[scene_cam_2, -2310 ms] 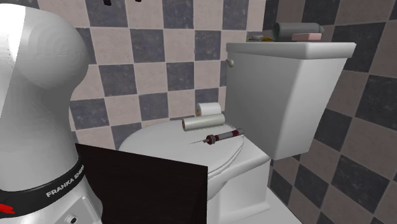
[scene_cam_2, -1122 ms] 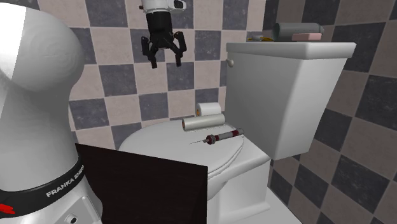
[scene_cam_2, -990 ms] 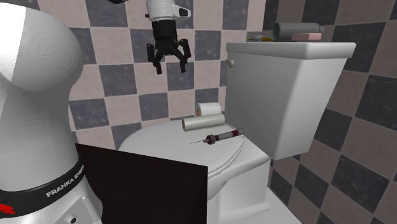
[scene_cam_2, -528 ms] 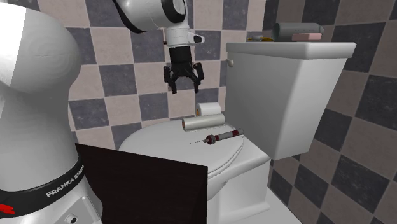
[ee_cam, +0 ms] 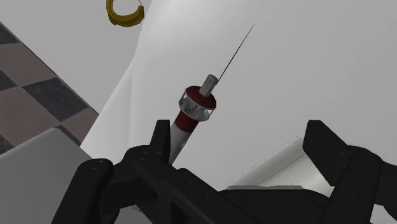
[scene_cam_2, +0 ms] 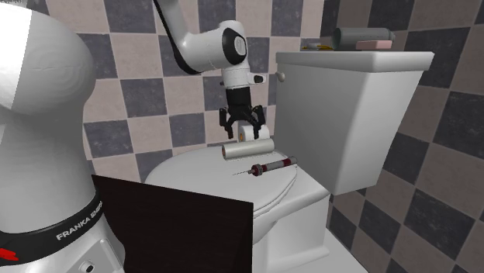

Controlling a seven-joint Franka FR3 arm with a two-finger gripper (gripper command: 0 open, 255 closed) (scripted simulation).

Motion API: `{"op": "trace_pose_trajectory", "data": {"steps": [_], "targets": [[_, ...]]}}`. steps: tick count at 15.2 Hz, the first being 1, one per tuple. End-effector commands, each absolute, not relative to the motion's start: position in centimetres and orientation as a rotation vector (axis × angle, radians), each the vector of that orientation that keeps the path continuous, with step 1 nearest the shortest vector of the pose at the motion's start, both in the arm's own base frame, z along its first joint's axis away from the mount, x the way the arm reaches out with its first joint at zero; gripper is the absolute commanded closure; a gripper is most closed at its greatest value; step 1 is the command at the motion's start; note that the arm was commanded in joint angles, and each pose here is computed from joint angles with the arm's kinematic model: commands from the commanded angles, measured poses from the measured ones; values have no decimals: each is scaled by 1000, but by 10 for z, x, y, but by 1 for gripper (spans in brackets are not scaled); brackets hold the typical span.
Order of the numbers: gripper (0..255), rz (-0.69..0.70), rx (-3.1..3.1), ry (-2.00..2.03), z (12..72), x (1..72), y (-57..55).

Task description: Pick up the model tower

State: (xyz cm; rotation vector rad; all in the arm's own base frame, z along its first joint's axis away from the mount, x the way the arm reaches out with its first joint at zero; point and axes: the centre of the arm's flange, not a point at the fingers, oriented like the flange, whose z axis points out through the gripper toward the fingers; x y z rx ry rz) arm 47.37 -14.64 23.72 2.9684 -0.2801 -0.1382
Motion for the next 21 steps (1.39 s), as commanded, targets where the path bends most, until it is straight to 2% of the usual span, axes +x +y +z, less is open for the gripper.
{"op": "trace_pose_trajectory", "data": {"steps": [1,6,15,16,21], "targets": [[0,-153,2959,-302,212,481,-160],[0,-190,2937,-354,158,496,-192],[0,-190,2937,-354,118,496,-192],[255,-190,2937,-354,118,496,-192],[255,-190,2937,-354,118,496,-192]]}}
